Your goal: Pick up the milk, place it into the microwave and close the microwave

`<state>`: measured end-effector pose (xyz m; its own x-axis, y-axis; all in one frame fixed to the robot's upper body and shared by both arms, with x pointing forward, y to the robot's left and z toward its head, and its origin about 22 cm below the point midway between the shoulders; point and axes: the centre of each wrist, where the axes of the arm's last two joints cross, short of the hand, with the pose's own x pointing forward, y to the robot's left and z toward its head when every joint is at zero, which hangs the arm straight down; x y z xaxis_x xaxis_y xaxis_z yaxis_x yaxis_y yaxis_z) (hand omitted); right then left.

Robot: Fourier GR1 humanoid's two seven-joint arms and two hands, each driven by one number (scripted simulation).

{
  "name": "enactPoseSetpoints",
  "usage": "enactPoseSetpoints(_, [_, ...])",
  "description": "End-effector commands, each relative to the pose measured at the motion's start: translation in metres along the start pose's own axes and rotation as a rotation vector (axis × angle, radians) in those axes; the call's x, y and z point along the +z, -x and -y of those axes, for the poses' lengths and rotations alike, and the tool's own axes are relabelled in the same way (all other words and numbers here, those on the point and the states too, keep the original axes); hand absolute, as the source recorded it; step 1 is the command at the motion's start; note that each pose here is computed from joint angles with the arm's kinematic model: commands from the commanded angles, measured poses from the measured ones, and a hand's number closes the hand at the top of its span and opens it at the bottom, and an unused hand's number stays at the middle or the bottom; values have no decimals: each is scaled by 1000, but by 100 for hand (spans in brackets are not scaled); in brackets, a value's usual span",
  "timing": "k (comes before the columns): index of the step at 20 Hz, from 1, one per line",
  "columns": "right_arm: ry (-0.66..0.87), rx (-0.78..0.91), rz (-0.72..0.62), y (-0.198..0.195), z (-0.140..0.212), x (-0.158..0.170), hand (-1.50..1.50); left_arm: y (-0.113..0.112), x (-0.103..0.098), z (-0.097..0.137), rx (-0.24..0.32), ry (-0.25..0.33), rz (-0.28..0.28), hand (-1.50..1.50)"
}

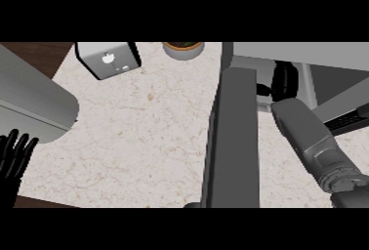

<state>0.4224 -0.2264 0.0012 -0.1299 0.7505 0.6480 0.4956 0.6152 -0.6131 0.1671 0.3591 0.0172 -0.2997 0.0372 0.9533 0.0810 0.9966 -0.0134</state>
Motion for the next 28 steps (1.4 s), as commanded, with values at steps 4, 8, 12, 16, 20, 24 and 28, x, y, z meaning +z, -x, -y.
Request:
enactPoseSetpoints(4, [-33,-7,24,-6,-7,3,-150,9,0,3,-2,6,-12,-150])
enactPoseSetpoints(8, [-41,8,22,-14,-19,12,-150,7,5,-4,4,-5,-13,-150])
enactPoseSetpoints(12, [-52,-29,41,-15,-10,-1,-150,8,-12,-1,-17,0,24,-150])
enactPoseSetpoints(16, [-65,-46,27,-5,-18,20,-150,5,1,-7,-7,-15,9,-150])
enactPoseSetpoints(20, [-57,-83,23,4,-8,15,-150,3,5,-6,-24,-31,29,-150])
enactPoseSetpoints(24, [-100,-138,23,20,-4,27,-150,7,19,3,8,-18,7,-150])
enactPoseSetpoints(28, [-115,-249,24,34,-1,38,-150,8,20,10,0,-31,-1,-150])
